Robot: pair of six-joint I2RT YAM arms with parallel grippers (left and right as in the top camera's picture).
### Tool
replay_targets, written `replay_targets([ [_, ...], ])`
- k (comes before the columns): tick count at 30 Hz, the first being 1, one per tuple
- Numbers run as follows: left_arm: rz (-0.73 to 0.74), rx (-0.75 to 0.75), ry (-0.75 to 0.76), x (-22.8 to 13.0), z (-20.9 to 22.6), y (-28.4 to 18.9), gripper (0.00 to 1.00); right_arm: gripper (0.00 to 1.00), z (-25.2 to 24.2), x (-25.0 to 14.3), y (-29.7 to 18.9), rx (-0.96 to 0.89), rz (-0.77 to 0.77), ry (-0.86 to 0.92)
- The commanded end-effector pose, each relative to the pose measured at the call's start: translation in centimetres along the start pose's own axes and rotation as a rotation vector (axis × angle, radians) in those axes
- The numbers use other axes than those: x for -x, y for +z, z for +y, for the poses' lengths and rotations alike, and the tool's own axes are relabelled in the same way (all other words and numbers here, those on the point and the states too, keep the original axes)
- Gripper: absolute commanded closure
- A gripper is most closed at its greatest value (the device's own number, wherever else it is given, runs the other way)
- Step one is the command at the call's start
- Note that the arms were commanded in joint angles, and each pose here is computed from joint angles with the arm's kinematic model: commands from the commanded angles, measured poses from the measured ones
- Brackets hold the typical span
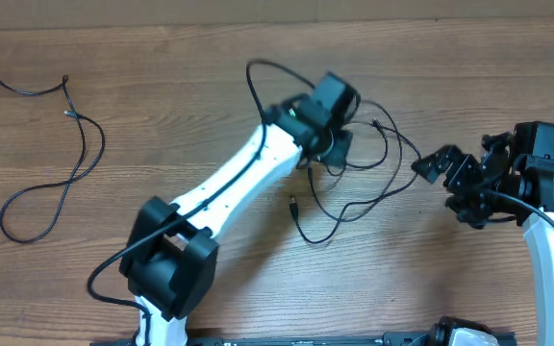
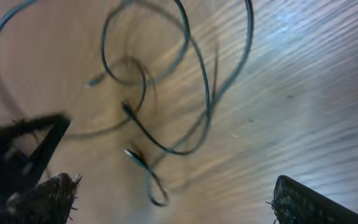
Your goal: Untangle cables
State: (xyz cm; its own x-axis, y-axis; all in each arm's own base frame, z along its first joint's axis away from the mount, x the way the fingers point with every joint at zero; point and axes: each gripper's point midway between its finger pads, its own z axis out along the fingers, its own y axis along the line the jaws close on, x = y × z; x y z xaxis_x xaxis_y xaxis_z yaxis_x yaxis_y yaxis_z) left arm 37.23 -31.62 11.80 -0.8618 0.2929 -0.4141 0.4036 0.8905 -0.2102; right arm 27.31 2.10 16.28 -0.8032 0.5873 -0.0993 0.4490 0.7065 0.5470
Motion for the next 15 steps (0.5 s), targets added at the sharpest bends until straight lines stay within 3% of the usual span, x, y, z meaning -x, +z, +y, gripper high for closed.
replay_targets([
  [1,-0.135,-0.015,0.019,5.5,0.5,-8.3,0.96,0.00,2.1,-0.2,0.3,0.059,-0.001,0.138],
  [15,-0.298,-0.071,0.034,10.2,0.8,-19.9,0.96,0.00,5.8,-1.5,2.4,0.079,0.010,0.039],
])
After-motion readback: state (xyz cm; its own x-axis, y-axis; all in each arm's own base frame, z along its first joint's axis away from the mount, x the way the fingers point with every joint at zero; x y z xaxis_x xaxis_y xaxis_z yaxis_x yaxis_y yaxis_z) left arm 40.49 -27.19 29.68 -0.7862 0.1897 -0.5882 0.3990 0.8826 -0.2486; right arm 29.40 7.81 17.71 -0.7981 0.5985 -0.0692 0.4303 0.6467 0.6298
